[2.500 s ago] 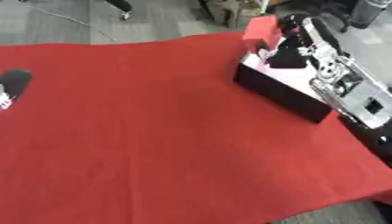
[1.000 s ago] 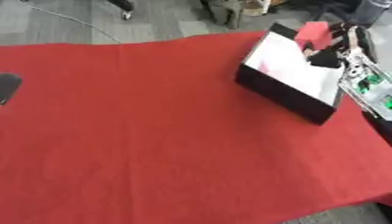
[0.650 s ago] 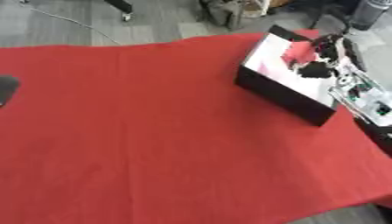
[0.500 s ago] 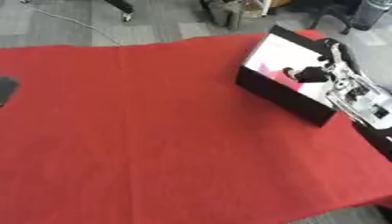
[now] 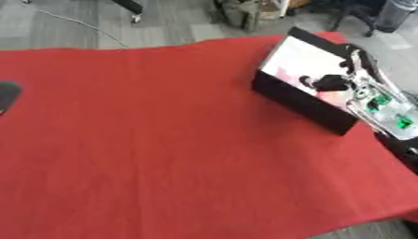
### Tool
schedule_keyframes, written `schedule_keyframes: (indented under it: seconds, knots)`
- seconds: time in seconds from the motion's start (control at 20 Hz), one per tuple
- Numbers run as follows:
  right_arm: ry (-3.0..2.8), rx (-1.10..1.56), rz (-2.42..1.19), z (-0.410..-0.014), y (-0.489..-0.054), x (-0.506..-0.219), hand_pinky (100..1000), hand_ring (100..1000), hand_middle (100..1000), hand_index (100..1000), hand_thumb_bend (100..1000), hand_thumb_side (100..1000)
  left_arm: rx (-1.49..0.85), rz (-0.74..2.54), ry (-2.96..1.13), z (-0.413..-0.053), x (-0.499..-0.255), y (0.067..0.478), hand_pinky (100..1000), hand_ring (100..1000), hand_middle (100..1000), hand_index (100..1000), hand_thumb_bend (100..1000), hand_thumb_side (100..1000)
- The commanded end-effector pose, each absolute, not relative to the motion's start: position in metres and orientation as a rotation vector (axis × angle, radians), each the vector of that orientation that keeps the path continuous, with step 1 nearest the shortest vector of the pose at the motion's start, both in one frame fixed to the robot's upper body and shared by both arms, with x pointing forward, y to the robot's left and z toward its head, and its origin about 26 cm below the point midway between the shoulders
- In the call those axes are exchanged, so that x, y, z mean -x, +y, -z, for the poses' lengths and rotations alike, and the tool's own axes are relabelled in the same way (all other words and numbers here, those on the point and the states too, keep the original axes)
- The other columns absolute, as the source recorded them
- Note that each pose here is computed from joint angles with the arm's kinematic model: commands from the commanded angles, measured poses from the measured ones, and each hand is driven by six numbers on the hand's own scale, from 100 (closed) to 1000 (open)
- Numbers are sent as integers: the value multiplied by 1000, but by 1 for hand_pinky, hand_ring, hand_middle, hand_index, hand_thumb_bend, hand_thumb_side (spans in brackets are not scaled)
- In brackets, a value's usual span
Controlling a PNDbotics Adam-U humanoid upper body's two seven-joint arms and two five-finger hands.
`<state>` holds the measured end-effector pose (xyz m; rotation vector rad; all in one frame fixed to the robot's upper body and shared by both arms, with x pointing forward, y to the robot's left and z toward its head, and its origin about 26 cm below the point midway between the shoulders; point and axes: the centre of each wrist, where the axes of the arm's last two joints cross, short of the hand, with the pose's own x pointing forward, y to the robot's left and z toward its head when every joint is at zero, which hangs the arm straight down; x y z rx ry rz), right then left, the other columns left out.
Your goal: Pick up the objects with one hand, pass them to the other hand, and then place them into the box on the other side of the table.
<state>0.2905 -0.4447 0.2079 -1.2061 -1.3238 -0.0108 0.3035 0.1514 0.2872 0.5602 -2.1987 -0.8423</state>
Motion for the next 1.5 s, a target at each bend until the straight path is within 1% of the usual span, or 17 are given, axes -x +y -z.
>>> schedule_keyframes:
  seconds: [0.05,0.1,0.2,0.25,0.3,0.35,0.45,0.6,0.65,0.75,0.8,0.85,1.05,1.15,1.35,1.4,1.5]
  knots:
    - [-1040,1647,246,-233,-444,-289,810,798,885,870,530,125,-581,832,-2227,-295,-300,153,734,701,637,751,599,459]
    - [-1065,1652,255,-238,-441,-288,804,791,884,866,488,129,-583,830,-2227,-294,-300,153,734,701,637,750,598,459]
    - [-1149,1661,280,-256,-430,-285,789,767,882,847,307,193,-590,823,-2225,-294,-300,155,733,700,636,749,596,458]
    - [-1205,1664,295,-266,-422,-282,779,749,876,823,150,282,-593,820,-2224,-294,-300,155,733,699,636,748,594,457]
    - [-1269,1664,313,-278,-413,-277,774,741,873,815,100,320,-596,816,-2223,-294,-300,156,733,699,635,748,593,457]
    - [-1332,1663,331,-289,-404,-272,763,729,874,801,100,400,-600,811,-2222,-294,-300,157,733,698,635,748,593,456]
    - [-1437,1673,358,-307,-390,-263,756,725,878,796,100,434,-609,800,-2221,-295,-301,159,731,697,634,747,593,456]
    - [-1533,1666,343,-319,-377,-264,770,739,899,812,100,470,-632,776,-2215,-296,-302,164,730,698,636,746,589,455]
    - [-1587,1631,319,-318,-372,-266,774,742,908,822,100,464,-646,766,-2210,-296,-302,167,732,701,641,748,586,459]
    - [-1702,1544,268,-312,-365,-270,778,749,922,835,100,386,-674,763,-2194,-299,-303,174,737,709,655,751,585,461]
    - [-1754,1502,246,-308,-361,-272,777,748,920,833,100,329,-691,770,-2185,-300,-304,178,741,714,662,752,586,461]
    - [-1803,1466,228,-306,-359,-273,771,742,914,822,100,222,-703,780,-2175,-302,-304,181,748,725,675,755,582,468]
    - [-1965,1351,176,-298,-351,-277,753,718,890,798,145,211,-712,914,-2084,-309,-304,194,773,769,728,765,587,480]
    - [-2012,1308,162,-298,-349,-277,747,700,871,787,143,213,-699,1037,-1994,-314,-307,201,781,777,734,766,589,472]
    - [-2029,1252,139,-297,-348,-278,743,692,866,786,121,230,-622,1200,-1794,-322,-324,214,802,800,746,768,627,420]
    - [-2024,1248,141,-297,-348,-278,741,686,863,780,107,234,-595,1238,-1735,-323,-331,217,808,806,751,771,640,385]
    - [-2018,1244,154,-296,-348,-278,741,684,863,779,122,231,-573,1297,-1641,-325,-345,223,819,820,759,772,656,323]
